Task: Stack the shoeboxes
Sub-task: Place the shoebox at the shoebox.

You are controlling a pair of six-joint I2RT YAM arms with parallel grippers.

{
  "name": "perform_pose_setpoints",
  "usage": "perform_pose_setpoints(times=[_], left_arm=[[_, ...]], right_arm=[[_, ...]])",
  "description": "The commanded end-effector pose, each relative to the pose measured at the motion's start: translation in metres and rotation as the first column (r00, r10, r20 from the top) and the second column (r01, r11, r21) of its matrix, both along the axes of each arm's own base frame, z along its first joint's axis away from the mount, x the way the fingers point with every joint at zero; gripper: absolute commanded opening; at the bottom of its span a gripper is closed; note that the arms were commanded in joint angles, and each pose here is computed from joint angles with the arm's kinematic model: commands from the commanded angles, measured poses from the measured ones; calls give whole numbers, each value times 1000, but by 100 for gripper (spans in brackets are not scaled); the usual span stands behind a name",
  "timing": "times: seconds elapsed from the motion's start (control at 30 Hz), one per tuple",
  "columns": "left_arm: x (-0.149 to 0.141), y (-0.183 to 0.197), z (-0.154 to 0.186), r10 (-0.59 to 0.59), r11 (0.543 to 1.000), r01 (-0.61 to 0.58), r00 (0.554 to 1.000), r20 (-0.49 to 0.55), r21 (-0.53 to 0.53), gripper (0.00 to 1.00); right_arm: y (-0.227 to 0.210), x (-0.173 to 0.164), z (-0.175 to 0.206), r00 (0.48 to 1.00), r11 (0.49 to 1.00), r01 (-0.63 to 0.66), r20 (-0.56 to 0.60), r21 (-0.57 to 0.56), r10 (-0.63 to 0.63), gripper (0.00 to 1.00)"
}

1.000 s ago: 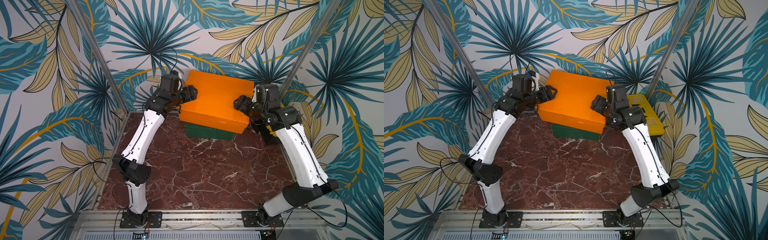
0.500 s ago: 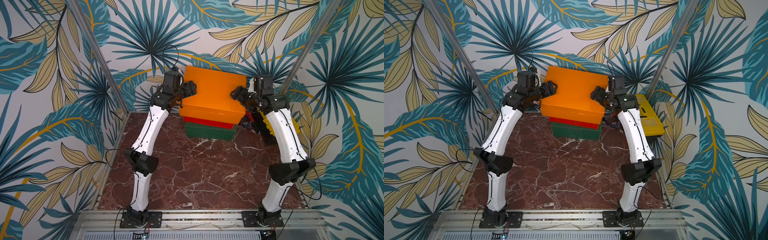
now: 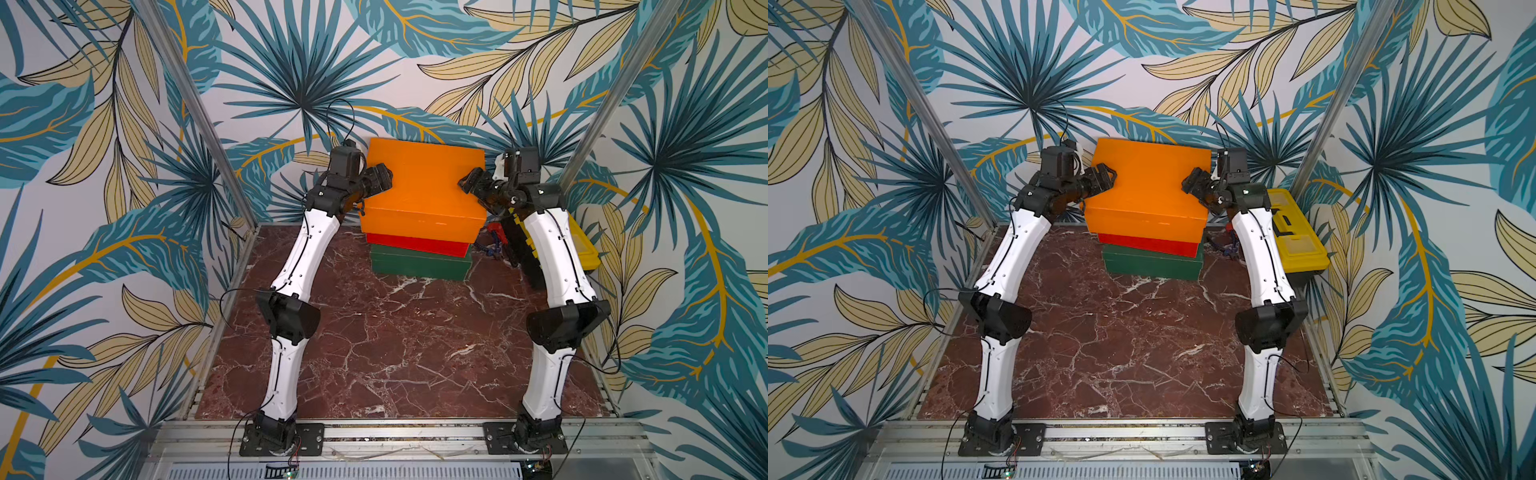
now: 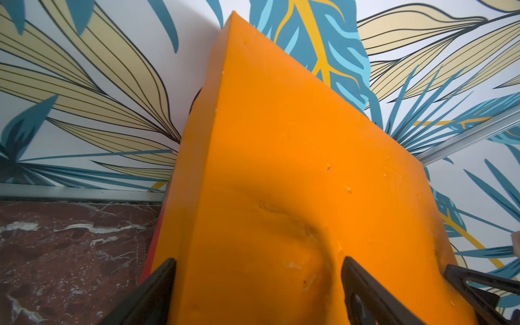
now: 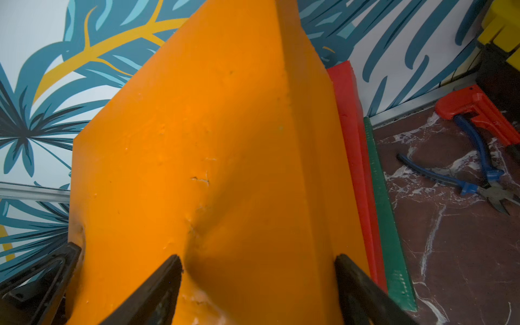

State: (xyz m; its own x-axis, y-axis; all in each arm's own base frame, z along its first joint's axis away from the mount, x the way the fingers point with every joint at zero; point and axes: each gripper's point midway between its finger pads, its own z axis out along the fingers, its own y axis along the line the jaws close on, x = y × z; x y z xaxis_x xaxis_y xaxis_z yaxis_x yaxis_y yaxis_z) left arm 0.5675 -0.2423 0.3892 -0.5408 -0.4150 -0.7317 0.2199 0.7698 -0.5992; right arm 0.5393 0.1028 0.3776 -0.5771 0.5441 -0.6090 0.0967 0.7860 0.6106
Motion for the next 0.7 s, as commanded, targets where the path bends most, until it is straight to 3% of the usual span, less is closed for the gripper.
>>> perform_pose_setpoints(times=[0.0, 0.13, 0.43, 0.67], left_arm=[[-61, -102, 39, -390, 903, 399, 917, 85, -161, 96], [-63, -98, 48, -387, 904, 401, 915, 114, -150, 100], [-58, -67, 74, -318, 930, 342, 933, 169, -135, 100], [-44, -42, 71, -282, 941, 304, 947, 156, -146, 100]], right_arm=[[85, -17, 36, 947, 932, -316, 118, 177, 299, 89], [76, -19, 53, 943, 935, -314, 164, 162, 289, 99], [36, -22, 79, 953, 954, -255, 210, 155, 221, 99], [15, -17, 67, 969, 968, -203, 171, 145, 178, 100]])
